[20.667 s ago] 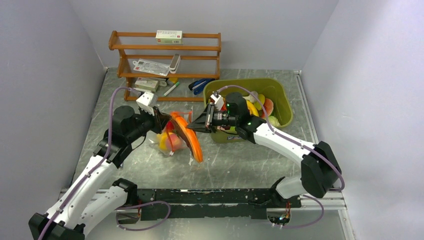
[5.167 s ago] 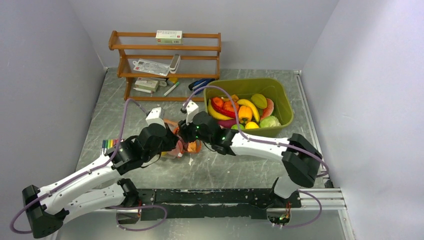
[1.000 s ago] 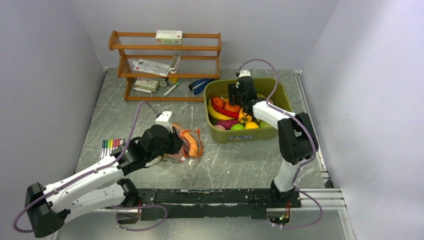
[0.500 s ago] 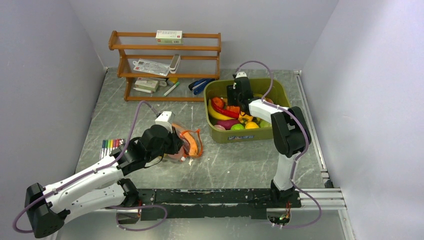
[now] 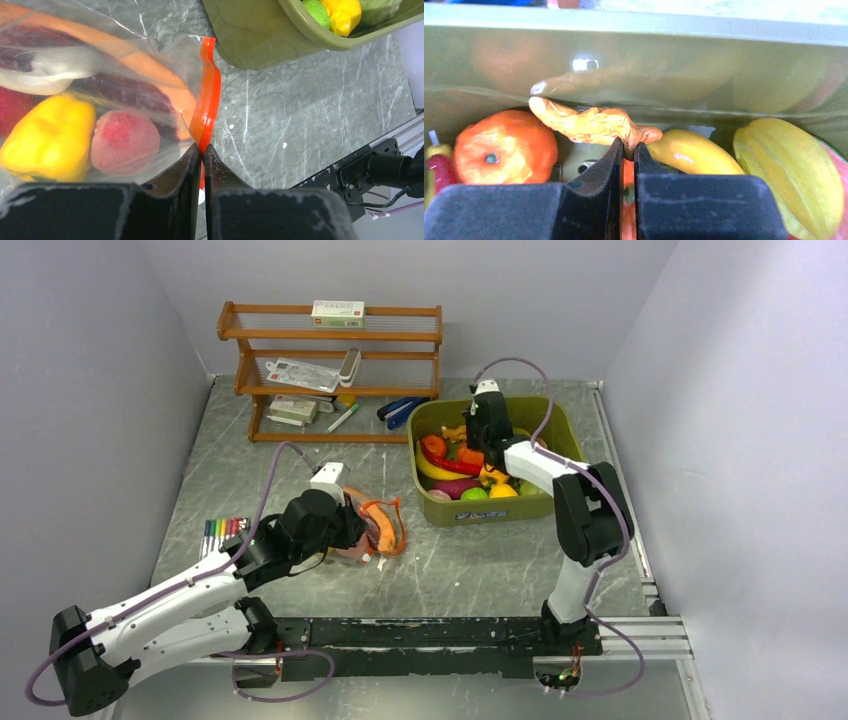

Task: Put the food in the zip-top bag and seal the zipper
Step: Pick up the fake vegetable from the bin, then place the fake vegetable in the zipper food storage bag.

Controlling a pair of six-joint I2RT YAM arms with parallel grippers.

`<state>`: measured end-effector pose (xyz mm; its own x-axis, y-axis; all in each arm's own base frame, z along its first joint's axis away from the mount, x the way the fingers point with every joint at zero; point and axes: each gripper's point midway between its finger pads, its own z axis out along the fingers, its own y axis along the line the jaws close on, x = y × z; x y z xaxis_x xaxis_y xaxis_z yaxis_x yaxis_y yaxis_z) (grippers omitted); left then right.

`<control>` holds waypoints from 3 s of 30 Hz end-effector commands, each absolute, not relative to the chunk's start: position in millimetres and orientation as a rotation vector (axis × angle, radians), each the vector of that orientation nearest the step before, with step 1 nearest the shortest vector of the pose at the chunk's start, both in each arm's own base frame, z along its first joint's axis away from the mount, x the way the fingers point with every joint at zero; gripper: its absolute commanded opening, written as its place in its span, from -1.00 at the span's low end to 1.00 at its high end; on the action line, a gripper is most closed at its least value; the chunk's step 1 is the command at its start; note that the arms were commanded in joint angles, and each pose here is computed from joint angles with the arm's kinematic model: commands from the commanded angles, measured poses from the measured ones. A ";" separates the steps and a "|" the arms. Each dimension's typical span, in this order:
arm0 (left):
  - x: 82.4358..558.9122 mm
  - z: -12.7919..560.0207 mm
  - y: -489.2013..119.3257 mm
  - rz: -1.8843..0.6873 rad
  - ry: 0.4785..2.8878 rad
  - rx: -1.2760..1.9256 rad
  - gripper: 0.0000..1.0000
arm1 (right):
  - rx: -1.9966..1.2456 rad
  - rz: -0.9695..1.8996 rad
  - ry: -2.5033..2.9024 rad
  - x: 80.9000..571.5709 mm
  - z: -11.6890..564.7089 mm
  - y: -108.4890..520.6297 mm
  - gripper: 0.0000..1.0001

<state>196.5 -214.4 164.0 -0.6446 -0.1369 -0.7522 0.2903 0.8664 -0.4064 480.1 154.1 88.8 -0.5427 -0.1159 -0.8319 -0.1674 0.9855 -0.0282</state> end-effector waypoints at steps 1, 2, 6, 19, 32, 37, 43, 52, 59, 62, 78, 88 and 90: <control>202.4 183.7 -222.3 -0.692 2.134 0.091 -0.86 | -0.167 0.076 2.025 480.0 139.4 147.4 -1.00; 202.3 183.0 -222.8 -0.693 2.136 0.095 -0.86 | -0.170 0.083 2.021 477.4 142.3 147.5 -1.00; 202.2 183.6 -225.7 -0.701 2.140 0.101 -0.86 | -0.168 0.095 2.018 467.2 153.2 145.8 -1.00; 206.3 184.6 -218.9 -0.667 2.142 0.038 -0.86 | -0.095 0.201 2.042 405.0 207.6 143.6 -1.00; 212.5 193.6 -213.5 -0.609 2.158 -0.016 -0.86 | -0.400 0.334 1.939 262.1 241.7 215.0 -1.00; 212.2 203.5 -214.3 -0.677 2.107 -0.070 -0.86 | -0.477 0.446 1.966 222.5 220.9 235.4 -1.00; 212.2 205.9 -214.9 -0.678 2.118 -0.086 -0.86 | -0.540 0.480 1.977 199.9 201.8 265.0 -1.00; 208.5 214.5 -211.0 -0.720 2.089 -0.125 -0.86 | -0.575 0.401 1.940 205.9 188.8 309.2 -0.98; 207.3 216.5 -206.0 -0.725 2.078 -0.160 -0.86 | -0.584 0.452 1.938 218.5 176.3 357.4 -0.90; 206.0 216.3 -204.8 -0.740 2.071 -0.175 -0.86 | -0.588 0.489 1.943 221.3 173.9 378.5 -0.82; 208.5 205.6 -207.1 -0.737 2.080 -0.196 -0.86 | -0.278 0.728 2.156 183.4 184.7 353.6 0.10; 211.2 208.5 -212.3 -0.757 2.074 -0.209 -0.86 | -0.089 1.006 2.113 148.6 169.0 353.1 0.08; 211.3 208.7 -214.9 -0.760 2.083 -0.204 -0.86 | -0.099 1.044 2.101 144.8 166.5 359.9 0.07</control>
<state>202.7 -207.8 193.1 -0.6235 -0.3620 -0.6930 0.1296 0.8262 -0.5482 147.8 342.7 157.4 -0.6958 0.1496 -0.7025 -0.3970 0.7350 0.5497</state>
